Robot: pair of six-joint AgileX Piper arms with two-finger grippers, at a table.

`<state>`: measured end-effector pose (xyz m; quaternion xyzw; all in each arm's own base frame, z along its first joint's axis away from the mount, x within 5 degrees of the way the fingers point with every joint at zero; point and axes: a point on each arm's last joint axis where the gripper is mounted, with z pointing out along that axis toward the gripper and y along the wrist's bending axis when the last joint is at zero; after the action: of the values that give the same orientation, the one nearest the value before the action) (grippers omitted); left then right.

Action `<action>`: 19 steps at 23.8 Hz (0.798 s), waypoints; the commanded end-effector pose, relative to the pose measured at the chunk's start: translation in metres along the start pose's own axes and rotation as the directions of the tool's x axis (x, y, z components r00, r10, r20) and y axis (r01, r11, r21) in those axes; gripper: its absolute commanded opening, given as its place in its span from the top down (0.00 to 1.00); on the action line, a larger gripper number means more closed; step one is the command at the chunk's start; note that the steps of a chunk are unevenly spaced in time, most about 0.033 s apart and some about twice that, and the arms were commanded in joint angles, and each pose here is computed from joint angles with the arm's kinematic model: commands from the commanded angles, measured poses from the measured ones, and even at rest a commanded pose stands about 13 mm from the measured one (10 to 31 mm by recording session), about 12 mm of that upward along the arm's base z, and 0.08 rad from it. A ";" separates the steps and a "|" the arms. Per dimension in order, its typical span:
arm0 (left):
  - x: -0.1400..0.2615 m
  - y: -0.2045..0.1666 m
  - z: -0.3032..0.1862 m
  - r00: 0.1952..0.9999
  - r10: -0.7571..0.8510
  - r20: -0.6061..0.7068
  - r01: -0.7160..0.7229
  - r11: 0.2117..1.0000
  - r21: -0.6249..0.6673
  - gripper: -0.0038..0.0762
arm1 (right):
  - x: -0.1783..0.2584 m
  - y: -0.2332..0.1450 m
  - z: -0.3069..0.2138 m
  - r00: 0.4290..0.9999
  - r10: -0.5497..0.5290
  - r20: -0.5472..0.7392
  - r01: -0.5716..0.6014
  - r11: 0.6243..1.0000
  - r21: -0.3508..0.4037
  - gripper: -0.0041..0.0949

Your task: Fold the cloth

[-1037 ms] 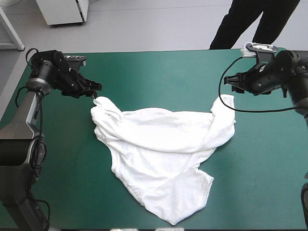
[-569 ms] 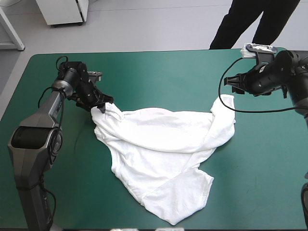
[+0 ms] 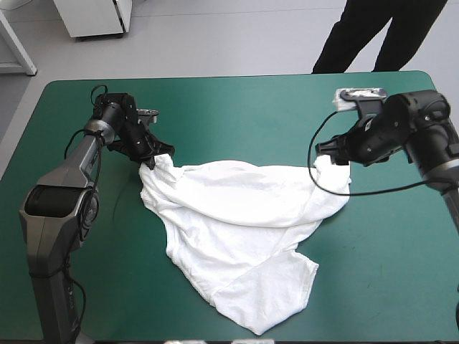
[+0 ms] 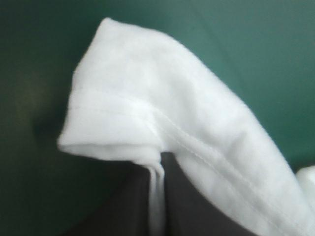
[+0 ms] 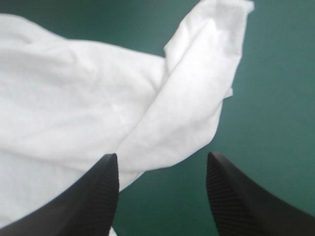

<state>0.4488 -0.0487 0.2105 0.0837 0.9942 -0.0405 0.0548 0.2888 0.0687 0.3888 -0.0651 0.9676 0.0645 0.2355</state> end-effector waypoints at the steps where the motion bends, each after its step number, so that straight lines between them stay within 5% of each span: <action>1: -0.002 -0.001 -0.008 0.999 0.009 0.040 -0.009 1.000 -0.011 0.96 | 0.032 0.036 -0.025 0.992 -0.120 0.035 0.120 0.993 0.021 0.45; 6: -0.002 -0.005 -0.009 0.999 -0.003 0.045 0.001 0.999 0.034 0.96 | 0.088 0.068 -0.020 0.988 -0.148 -0.049 0.146 0.988 -0.045 0.45; 12: -0.002 -0.008 -0.009 0.999 0.001 0.048 -0.004 0.998 0.061 0.96 | 0.138 0.082 0.016 0.953 -0.233 -0.195 0.238 0.971 -0.001 0.45; 19: -0.002 -0.008 -0.009 0.999 0.004 0.049 -0.007 0.998 0.065 0.96 | 0.167 0.085 0.050 0.954 -0.226 -0.197 0.232 0.973 0.004 0.45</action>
<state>0.4487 -0.0492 0.2105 0.0897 0.9930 -0.0543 0.0543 0.1498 0.1453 0.2744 -0.1815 0.9775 0.0036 0.1077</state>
